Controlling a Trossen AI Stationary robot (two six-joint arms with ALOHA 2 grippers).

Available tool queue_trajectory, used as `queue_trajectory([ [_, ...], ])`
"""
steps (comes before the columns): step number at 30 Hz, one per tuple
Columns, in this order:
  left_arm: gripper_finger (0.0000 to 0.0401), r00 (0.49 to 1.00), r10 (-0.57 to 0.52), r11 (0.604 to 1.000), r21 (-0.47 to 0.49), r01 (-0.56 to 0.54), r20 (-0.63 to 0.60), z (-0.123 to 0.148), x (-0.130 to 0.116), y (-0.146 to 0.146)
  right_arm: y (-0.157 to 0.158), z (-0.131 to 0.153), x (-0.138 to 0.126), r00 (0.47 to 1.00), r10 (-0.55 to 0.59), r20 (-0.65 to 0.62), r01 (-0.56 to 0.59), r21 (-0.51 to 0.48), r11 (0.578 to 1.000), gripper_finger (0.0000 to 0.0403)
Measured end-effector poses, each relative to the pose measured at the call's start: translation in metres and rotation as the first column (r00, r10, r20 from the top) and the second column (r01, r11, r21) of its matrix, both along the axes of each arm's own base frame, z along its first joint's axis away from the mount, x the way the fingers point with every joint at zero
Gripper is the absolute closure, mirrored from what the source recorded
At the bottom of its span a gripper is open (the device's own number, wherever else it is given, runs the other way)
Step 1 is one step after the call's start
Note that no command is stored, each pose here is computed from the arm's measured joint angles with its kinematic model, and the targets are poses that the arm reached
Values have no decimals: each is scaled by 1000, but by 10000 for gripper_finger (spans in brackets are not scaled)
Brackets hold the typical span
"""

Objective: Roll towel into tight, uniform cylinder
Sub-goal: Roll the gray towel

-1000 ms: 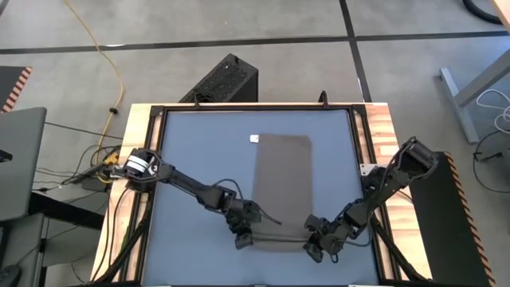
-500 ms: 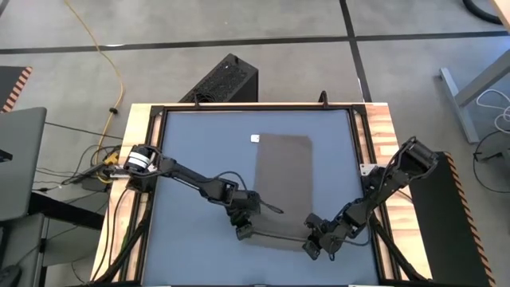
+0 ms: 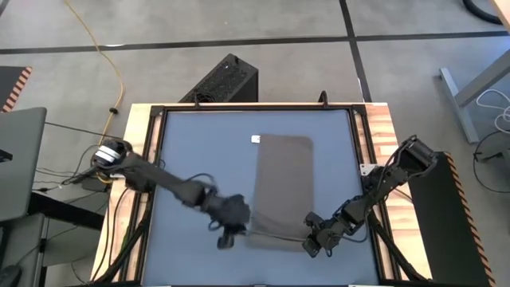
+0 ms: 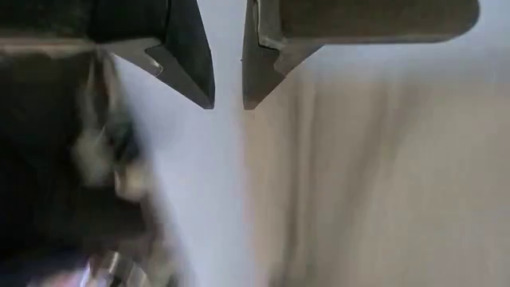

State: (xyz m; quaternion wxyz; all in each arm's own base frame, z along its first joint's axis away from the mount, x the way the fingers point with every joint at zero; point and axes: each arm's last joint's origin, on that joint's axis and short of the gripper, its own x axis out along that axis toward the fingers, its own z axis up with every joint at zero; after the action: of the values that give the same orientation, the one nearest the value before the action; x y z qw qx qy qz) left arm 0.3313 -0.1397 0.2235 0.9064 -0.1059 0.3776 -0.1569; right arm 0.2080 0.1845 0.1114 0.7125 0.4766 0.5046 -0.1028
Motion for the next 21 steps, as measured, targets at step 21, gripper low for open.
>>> queue_trajectory([
  [21, 400, 980, -37, 985, 173, 3, 196, -67, 40, -31, -1, 0, 1, 999, -40, 17, 41, -9, 999, 362],
])
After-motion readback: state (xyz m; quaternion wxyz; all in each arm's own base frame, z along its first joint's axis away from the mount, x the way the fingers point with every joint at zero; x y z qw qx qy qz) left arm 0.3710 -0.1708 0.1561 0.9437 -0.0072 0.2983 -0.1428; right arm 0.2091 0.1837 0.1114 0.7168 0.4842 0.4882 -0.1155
